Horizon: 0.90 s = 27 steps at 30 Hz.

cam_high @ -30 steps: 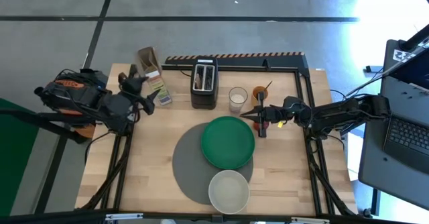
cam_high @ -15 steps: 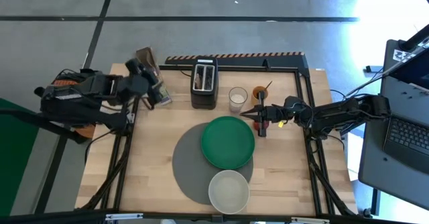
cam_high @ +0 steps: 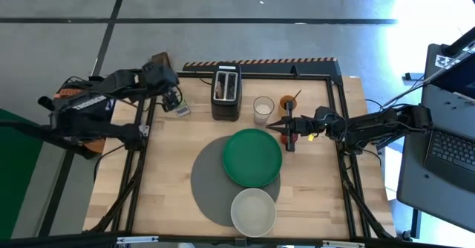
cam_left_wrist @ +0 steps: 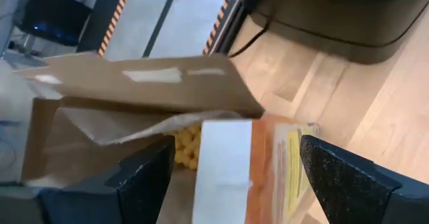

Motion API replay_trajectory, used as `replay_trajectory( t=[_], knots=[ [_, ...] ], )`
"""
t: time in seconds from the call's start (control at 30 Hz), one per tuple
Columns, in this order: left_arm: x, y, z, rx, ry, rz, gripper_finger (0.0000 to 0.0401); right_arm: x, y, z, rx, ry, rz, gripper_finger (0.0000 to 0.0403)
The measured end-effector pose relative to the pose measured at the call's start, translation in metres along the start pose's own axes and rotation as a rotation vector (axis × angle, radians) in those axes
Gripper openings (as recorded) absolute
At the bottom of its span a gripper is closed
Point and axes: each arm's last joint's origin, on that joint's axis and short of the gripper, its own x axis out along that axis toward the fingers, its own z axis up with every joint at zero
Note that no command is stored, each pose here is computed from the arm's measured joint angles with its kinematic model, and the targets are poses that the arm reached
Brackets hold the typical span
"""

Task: Arrange a breakfast setting
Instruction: Pour the cereal into the white bowl

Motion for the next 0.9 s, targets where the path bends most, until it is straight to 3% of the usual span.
replay_trajectory(
  t=[0.23, 0.53, 0.77, 0.9],
  knots=[
    [0.019, -0.002, 0.005, 0.032, 0.095, -0.082, 0.0289, 0.0, 0.0, 0.0, 0.0, -0.001, -0.001, 0.0],
    [0.026, -0.003, 0.004, 0.141, 0.155, -0.128, 0.014, 0.0, 0.0, 0.0, -0.018, 0.0, -0.001, 0.0],
    [0.02, 0.0, 0.007, 0.135, 0.131, -0.135, 0.0024, 0.0, 0.0, 0.0, -0.02, 0.001, -0.002, 0.0],
    [0.019, -0.002, 0.008, 0.149, 0.114, -0.212, 0.0008, 0.0, 0.0, 0.0, -0.02, 0.002, -0.002, 0.0]
  ],
)
